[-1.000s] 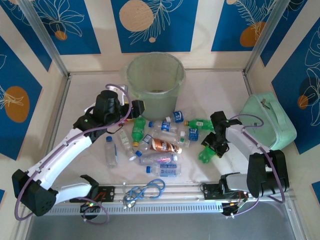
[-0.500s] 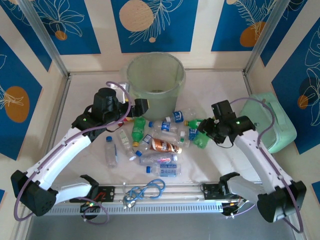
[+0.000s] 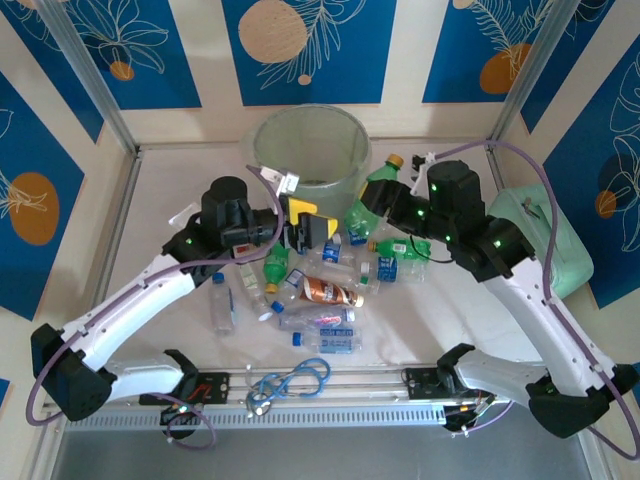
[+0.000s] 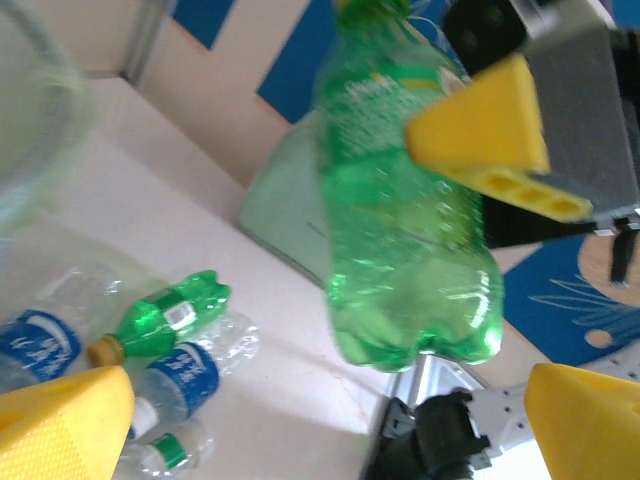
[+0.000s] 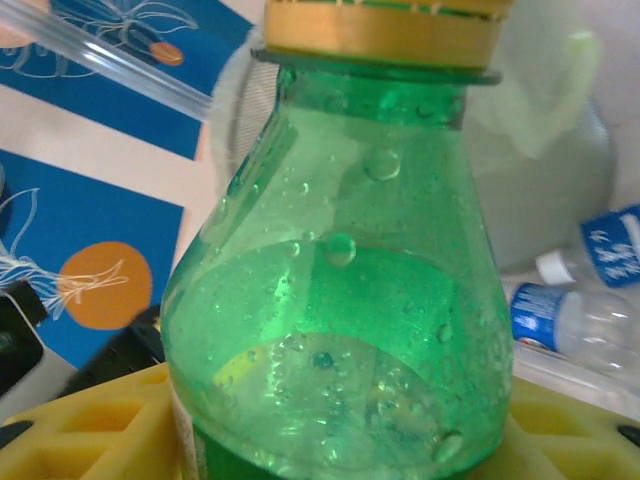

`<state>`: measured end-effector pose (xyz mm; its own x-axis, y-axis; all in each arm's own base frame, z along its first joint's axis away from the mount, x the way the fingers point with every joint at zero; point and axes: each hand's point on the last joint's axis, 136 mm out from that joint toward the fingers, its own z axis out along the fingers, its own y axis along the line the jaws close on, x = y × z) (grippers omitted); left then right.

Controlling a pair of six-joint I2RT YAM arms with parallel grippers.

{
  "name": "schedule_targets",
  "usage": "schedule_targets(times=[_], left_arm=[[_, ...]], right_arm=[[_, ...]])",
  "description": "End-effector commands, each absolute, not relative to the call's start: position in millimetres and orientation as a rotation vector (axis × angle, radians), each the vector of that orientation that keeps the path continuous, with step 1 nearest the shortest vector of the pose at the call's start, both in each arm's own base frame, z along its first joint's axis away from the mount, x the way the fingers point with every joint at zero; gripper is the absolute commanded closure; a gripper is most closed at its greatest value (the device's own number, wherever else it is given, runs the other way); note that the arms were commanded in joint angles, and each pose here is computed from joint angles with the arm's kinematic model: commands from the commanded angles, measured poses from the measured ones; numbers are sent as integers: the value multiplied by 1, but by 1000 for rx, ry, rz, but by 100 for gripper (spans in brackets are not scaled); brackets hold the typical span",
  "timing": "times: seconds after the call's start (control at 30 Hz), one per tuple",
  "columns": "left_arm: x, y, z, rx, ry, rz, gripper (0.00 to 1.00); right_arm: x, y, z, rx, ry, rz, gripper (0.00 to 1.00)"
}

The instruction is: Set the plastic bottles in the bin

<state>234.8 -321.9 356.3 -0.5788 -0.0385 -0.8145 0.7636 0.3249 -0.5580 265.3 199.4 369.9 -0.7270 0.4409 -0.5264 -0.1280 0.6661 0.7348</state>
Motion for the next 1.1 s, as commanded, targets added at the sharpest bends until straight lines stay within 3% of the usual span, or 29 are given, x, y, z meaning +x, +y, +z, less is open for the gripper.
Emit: schedule_targets(times=[0.0, 0.5, 0.6, 0.9, 1.0, 1.07], left_arm=[[224, -330, 379, 718, 1717, -1384, 0], [232, -330, 373, 708, 1728, -1329, 2], [234, -330, 373, 697, 1728, -1315, 8], [236, -329, 376, 705, 1711, -1296, 41], [237, -328, 375, 702, 1716, -1287, 46], [239, -327, 374, 689, 1723, -1272, 46]], right_arm=[[266, 222, 396, 174, 2111, 1143, 43], [260, 261, 400, 90, 2117, 1254, 42], [260, 266, 398, 81, 2128, 1261, 42], [263, 264, 399, 96, 2126, 1244, 42], [263, 262, 400, 104, 2125, 1244, 41], [263, 260, 401, 107, 2124, 1238, 36]])
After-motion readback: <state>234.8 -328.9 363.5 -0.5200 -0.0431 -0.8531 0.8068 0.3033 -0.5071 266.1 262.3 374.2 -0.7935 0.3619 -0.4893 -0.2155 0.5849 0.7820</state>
